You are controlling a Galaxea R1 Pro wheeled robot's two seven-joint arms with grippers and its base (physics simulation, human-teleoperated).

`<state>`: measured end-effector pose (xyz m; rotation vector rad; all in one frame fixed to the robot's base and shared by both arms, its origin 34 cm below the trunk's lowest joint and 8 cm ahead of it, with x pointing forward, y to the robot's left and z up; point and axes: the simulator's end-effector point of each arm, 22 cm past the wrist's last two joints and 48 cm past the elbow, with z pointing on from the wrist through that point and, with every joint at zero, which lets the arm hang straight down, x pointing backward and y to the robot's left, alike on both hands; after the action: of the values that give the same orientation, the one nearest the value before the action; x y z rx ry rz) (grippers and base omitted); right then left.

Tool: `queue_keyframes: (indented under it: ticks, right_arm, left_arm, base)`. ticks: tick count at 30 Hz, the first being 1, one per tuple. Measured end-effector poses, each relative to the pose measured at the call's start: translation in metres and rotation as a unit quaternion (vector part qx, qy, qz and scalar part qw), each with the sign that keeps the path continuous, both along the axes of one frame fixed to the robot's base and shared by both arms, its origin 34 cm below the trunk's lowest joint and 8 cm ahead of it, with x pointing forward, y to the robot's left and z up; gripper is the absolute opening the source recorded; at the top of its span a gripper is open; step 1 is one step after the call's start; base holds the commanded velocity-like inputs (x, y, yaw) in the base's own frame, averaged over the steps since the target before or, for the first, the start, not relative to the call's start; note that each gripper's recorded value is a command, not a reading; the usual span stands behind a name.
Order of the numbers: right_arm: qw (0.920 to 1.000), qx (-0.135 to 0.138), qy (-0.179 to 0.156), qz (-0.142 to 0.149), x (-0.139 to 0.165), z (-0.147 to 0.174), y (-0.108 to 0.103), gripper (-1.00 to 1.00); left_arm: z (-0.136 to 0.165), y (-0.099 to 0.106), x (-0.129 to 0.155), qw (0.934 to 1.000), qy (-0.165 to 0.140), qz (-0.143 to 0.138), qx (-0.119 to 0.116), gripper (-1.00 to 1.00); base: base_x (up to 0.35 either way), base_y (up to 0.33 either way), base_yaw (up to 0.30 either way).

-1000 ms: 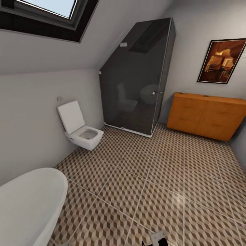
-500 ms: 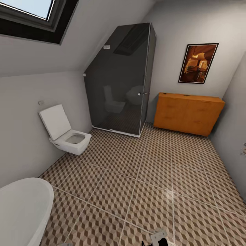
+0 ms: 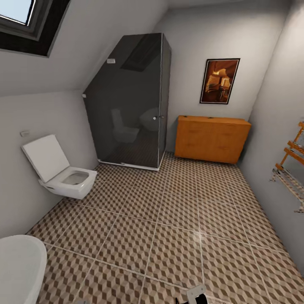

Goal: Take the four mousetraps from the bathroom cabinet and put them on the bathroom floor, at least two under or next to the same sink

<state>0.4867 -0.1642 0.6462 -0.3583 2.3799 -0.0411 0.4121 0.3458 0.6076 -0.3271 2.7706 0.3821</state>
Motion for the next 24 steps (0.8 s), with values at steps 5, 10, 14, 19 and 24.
queue_keyframes:
  ticks: [5, 10, 14, 19, 24]
  right_arm:
    - [1.0, 0.0, -0.002, 0.0, 0.0015, 0.0017, 0.0001, 1.0]
    - [1.0, 0.0, -0.004, 0.0, 0.0023, 0.0027, 0.0003, 1.0]
    - [1.0, 0.0, -0.004, 0.0, 0.0025, 0.003, 0.0007, 1.0]
    - [1.0, 0.001, -0.004, 0.0, 0.0026, 0.0031, 0.0008, 1.0]
    - [1.0, 0.0, -0.004, -0.001, 0.0026, 0.0031, 0.0, 1.0]
  left_arm:
    - [0.0014, 0.0, 0.0017, 1.0, -0.002, 0.0, 0.0, 1.0]
    - [0.0021, 0.0, 0.0026, 1.0, -0.004, 0.0, 0.0, 1.0]
    - [0.0023, 0.0, 0.0028, 1.0, -0.004, 0.0, 0.0, 1.0]
    - [0.0024, 0.0, 0.0029, 1.0, -0.004, 0.0, 0.0, 1.0]
    - [0.0024, 0.0, 0.003, 1.0, -0.004, 0.0, 0.0, 1.0]
  base:
    - [0.0, 0.0, -0.257]
    - [0.0, 0.0, -0.234]
    - [0.0, 0.0, -0.192]
    - [0.0, 0.0, -0.194]
    - [0.0, 0.0, -0.25]
